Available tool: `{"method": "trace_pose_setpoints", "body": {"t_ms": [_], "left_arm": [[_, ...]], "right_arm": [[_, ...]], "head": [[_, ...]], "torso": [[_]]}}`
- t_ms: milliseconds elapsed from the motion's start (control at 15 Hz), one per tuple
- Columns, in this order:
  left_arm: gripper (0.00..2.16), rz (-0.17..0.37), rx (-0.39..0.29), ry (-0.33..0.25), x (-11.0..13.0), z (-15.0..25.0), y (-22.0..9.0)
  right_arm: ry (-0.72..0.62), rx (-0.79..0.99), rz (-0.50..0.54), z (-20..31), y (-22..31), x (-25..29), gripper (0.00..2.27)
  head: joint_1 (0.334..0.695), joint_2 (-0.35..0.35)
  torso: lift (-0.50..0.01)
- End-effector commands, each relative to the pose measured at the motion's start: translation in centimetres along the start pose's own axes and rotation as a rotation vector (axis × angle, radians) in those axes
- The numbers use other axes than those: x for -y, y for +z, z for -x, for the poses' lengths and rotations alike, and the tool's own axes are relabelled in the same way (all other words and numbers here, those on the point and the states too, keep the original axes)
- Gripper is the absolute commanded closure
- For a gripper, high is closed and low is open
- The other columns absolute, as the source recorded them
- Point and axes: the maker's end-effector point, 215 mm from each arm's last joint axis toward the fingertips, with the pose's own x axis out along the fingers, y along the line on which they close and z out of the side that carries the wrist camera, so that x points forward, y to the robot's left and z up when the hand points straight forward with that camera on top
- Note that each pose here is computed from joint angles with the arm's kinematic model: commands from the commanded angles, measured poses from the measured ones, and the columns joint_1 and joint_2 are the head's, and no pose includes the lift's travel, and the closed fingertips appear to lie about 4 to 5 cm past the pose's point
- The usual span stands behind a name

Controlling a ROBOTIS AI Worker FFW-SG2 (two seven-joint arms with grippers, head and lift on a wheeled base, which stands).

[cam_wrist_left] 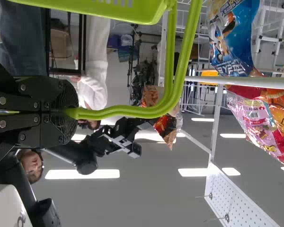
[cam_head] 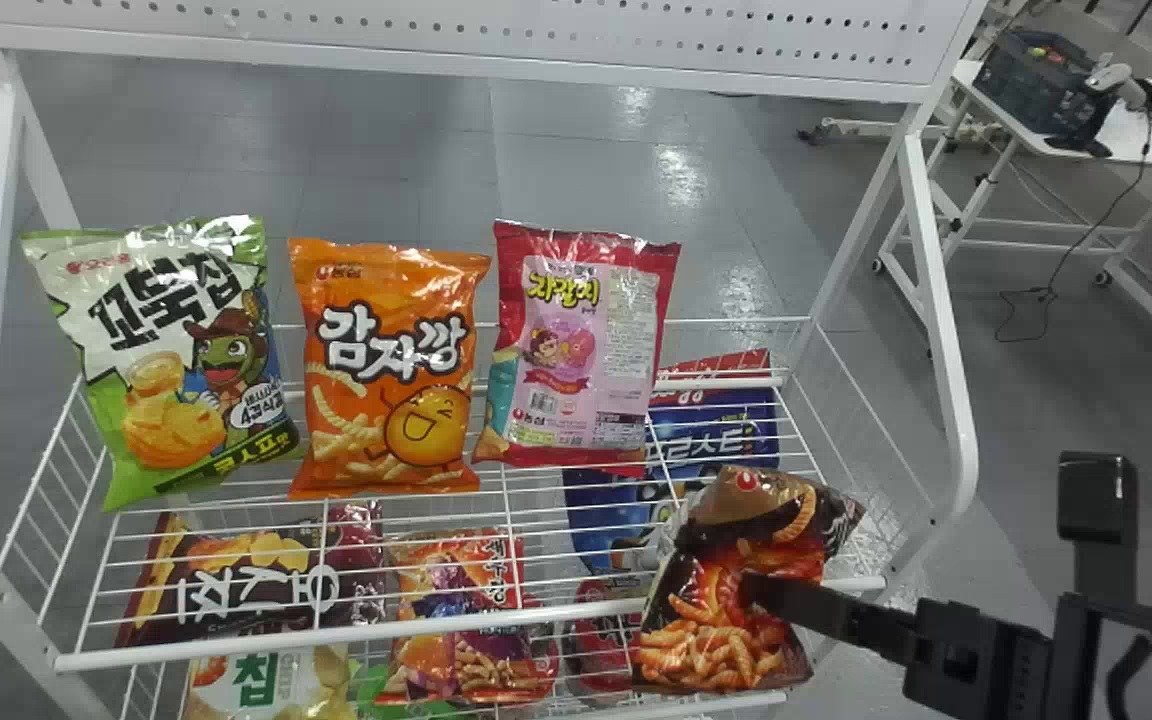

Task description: Hold basket handle with left hand then pick spicy shrimp crackers with right hand and place into basket

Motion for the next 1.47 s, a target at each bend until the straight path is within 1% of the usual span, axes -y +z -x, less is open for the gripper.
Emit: {"method": "trace_pose_setpoints", "body": {"t_ms": [0,267,467,533,600,667,800,867,1067,1133,1200,1333,1400], "left_arm": [[2.14,-0.001,0.004,-0.016,0.4,0.0,0.1],[2.14,-0.008,0.004,-0.018,0.5,0.0,0.4],[2.14,-0.011,0.004,-0.019,0.6,-0.1,0.6],[2.14,-0.012,0.004,-0.02,0.6,-0.1,0.6],[2.14,-0.012,0.005,-0.022,0.6,-0.2,0.6],[2.14,-0.008,0.005,-0.023,0.6,-0.2,0.6],[2.14,-0.011,0.007,-0.026,0.7,-0.2,0.7],[2.14,-0.011,0.008,-0.028,0.8,-0.2,0.7],[2.14,-0.009,0.008,-0.031,0.8,-0.3,0.7],[2.14,-0.007,0.009,-0.031,0.8,-0.3,0.7],[2.14,-0.006,0.009,-0.03,0.8,-0.2,0.6],[2.14,-0.007,0.009,-0.031,0.8,-0.3,0.7],[2.14,-0.009,0.009,-0.032,0.8,-0.3,0.7]], "right_arm": [[0.047,-0.025,-0.014,0.3,-1.7,-1.5,2.13],[0.091,-0.074,-0.052,0.2,-4.7,-2.7,2.13],[0.158,-0.123,-0.085,-0.6,-7.1,-4.6,2.13],[0.178,-0.143,-0.101,-1.0,-8.2,-5.2,2.13],[0.193,-0.165,-0.112,-1.4,-9.1,-5.7,2.13],[0.211,-0.189,-0.123,-1.9,-10.1,-6.2,2.13],[0.237,-0.248,-0.15,-3.1,-12.5,-7.0,2.13],[0.246,-0.282,-0.165,-3.8,-13.9,-7.3,2.13],[0.285,-0.379,-0.207,-5.5,-17.9,-8.7,2.13],[0.299,-0.403,-0.212,-5.8,-18.8,-9.3,2.13],[0.316,-0.417,-0.209,-6.0,-19.3,-10.1,2.13],[0.329,-0.445,-0.196,-6.4,-20.3,-11.2,2.11],[0.327,-0.46,-0.194,-6.6,-20.9,-11.3,2.04]], "head": [[0.695,-0.166],[0.695,-0.116],[0.695,-0.084],[0.695,-0.053],[0.695,-0.053],[0.695,-0.01],[0.695,0.027],[0.695,0.072],[0.695,0.152],[0.695,0.181],[0.695,0.232],[0.695,0.288],[0.695,0.312]], "torso": [[-0.01],[-0.01],[-0.01],[-0.01],[-0.01],[-0.01],[-0.01],[-0.01],[-0.01],[-0.01],[-0.01],[-0.01],[-0.01]]}}
